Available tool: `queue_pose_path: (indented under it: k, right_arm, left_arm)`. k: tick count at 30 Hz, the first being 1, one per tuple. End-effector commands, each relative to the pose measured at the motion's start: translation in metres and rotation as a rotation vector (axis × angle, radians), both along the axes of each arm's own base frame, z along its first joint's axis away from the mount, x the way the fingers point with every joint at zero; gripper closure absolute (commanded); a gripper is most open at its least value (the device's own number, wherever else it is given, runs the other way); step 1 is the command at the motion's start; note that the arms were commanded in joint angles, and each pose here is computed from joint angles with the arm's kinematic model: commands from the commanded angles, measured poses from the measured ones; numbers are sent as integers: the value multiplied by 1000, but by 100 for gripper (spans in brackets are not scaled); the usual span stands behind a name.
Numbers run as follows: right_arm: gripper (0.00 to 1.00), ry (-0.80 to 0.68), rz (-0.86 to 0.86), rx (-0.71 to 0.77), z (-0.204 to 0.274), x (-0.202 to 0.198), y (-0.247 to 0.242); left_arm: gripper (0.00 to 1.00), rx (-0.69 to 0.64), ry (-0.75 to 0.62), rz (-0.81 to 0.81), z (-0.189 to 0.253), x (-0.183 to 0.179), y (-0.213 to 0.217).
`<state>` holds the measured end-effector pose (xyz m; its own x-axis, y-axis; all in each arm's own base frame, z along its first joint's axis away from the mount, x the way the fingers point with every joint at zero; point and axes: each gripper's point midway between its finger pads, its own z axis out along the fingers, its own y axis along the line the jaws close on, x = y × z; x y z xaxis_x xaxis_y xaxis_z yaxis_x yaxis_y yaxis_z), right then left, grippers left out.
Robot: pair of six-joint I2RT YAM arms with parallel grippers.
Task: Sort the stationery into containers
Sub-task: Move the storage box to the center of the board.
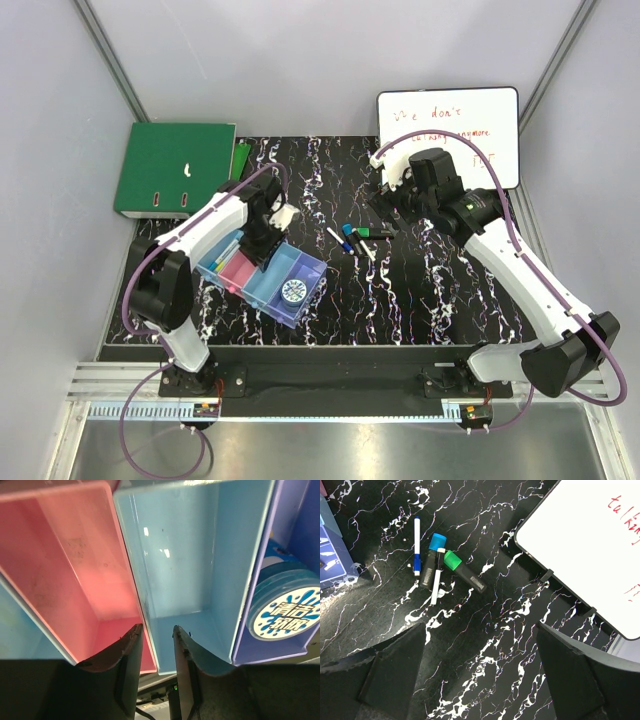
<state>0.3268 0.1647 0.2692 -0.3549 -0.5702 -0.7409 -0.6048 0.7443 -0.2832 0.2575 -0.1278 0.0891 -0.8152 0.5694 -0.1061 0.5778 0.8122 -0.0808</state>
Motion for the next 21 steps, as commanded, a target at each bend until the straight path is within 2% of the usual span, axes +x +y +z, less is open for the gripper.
queue_pose_path:
  k: [1,12,19,21]
  right_arm:
    - [1,-84,-2,50,30,4,4]
    - [1,-85,-4,53,30,3,4]
    - [1,-97,-8,70,39,4,5]
    - [1,-104,-11,76,44,4,6]
  left_arm:
    - [64,-71,-96,-8,22,21,-16]
    - [65,30,-132,-14,-6,36,-1]
    - [65,56,-107,-12,-25,46,-3]
    - [71,56,-112,-15,-24,49,-4]
